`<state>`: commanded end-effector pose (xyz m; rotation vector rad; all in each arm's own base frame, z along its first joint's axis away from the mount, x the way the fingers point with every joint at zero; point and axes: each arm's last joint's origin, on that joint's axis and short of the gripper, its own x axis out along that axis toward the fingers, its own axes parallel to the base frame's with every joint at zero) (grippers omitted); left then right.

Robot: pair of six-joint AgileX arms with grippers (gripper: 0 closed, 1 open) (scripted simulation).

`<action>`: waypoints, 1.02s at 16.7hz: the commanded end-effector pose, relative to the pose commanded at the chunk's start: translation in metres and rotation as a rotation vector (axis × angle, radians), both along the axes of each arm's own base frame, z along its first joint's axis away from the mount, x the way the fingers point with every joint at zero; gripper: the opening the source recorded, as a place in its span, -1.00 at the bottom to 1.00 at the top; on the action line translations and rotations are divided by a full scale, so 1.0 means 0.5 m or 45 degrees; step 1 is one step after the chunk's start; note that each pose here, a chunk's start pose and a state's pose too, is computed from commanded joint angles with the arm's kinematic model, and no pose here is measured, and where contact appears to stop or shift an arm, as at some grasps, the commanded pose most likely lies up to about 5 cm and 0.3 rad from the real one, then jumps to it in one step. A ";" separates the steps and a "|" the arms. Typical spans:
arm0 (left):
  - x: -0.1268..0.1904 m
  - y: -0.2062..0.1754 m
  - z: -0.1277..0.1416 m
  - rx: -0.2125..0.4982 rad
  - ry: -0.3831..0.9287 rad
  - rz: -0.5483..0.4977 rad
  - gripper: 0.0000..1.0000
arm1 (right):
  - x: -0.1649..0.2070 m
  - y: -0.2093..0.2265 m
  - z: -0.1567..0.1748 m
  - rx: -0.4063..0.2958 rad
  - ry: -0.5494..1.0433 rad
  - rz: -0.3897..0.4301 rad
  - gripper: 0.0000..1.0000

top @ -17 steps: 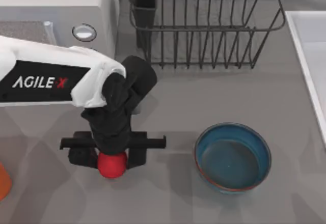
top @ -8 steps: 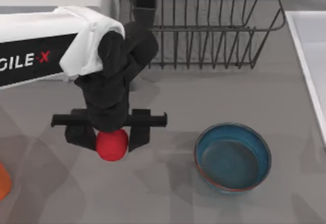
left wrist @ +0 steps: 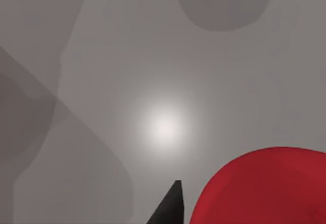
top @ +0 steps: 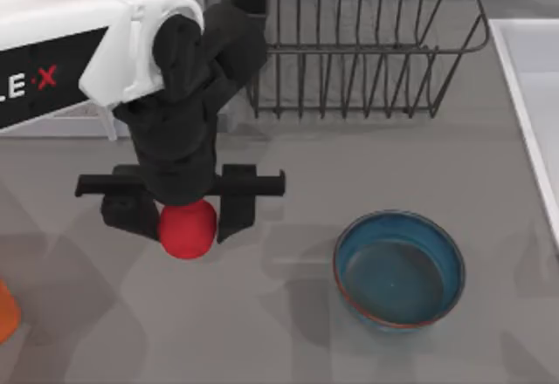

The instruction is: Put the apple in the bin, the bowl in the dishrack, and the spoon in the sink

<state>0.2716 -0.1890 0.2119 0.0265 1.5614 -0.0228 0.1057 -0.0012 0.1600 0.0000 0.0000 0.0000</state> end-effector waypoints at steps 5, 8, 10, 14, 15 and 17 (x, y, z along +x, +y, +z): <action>0.011 0.078 0.018 0.130 -0.015 -0.010 -1.00 | 0.000 0.000 0.000 0.000 0.000 0.000 1.00; 0.031 0.192 0.036 0.253 -0.006 -0.002 -1.00 | 0.000 0.000 0.000 0.000 0.000 0.000 1.00; 0.035 0.282 0.047 0.343 0.027 0.022 -1.00 | 0.000 0.000 0.000 0.000 0.000 0.000 1.00; 0.001 0.402 0.086 0.498 0.071 0.036 -1.00 | 0.000 0.000 0.000 0.000 0.000 0.000 1.00; -0.009 0.414 0.089 0.521 0.093 0.033 -1.00 | 0.000 0.000 0.000 0.000 0.000 0.000 1.00; -0.016 0.421 0.090 0.533 0.111 0.030 -1.00 | 0.000 0.000 0.000 0.000 0.000 0.000 1.00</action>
